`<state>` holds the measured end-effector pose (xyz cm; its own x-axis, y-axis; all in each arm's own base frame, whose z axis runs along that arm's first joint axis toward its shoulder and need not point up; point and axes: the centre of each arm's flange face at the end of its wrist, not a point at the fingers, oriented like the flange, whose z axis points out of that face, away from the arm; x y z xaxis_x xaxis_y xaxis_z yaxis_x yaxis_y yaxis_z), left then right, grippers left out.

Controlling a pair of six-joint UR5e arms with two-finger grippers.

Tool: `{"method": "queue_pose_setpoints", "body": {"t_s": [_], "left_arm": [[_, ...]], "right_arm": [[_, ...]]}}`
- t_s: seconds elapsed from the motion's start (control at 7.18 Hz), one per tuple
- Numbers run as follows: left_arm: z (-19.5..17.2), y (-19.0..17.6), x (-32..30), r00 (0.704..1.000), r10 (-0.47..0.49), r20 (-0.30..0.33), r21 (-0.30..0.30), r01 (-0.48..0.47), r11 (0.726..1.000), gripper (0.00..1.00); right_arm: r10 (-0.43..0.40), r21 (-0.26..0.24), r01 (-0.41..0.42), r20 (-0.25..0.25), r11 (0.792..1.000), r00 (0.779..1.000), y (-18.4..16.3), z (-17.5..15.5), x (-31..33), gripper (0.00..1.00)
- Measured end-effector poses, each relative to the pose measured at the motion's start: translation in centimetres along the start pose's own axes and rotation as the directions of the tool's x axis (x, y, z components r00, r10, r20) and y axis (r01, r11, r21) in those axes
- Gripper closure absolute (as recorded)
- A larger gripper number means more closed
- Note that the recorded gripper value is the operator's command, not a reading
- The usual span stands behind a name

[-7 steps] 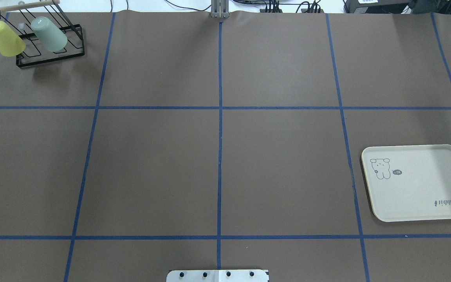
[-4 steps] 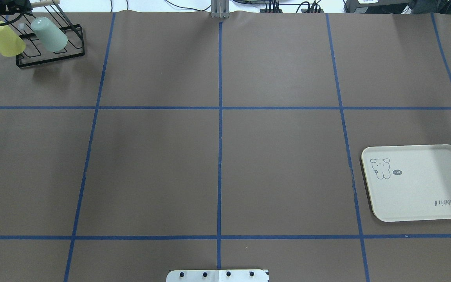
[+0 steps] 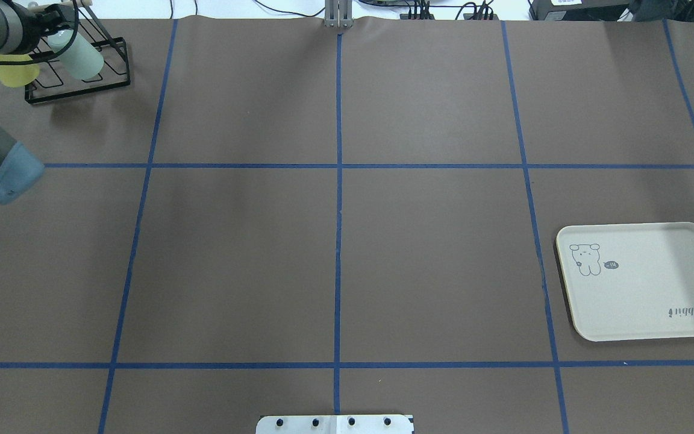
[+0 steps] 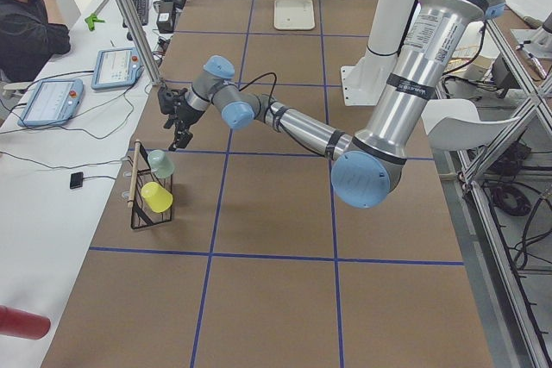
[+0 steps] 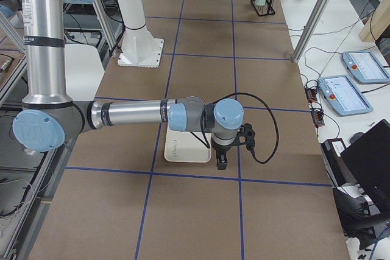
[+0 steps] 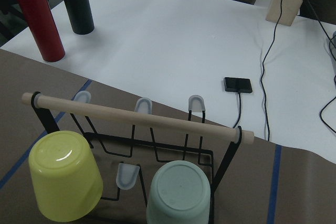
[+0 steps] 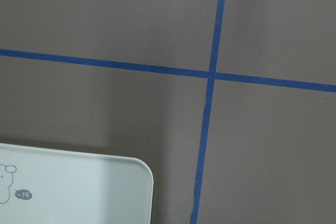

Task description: Left arm grabs green cup and hands to right arm on tray

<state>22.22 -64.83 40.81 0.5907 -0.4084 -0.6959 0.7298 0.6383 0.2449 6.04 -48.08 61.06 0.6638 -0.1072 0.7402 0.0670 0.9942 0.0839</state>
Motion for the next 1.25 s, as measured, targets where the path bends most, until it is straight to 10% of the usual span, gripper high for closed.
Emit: {"method": "queue_pose_setpoints", "body": {"t_s": [1.25], "left_arm": [[6.5,4.3,2.2,0.992,0.013,0.128,0.112,-0.027,0.993,0.00]], "right_arm": [[0.001,-0.003,-0.001,0.001,1.000,1.000,0.0,0.2,-0.1,0.00]]}}
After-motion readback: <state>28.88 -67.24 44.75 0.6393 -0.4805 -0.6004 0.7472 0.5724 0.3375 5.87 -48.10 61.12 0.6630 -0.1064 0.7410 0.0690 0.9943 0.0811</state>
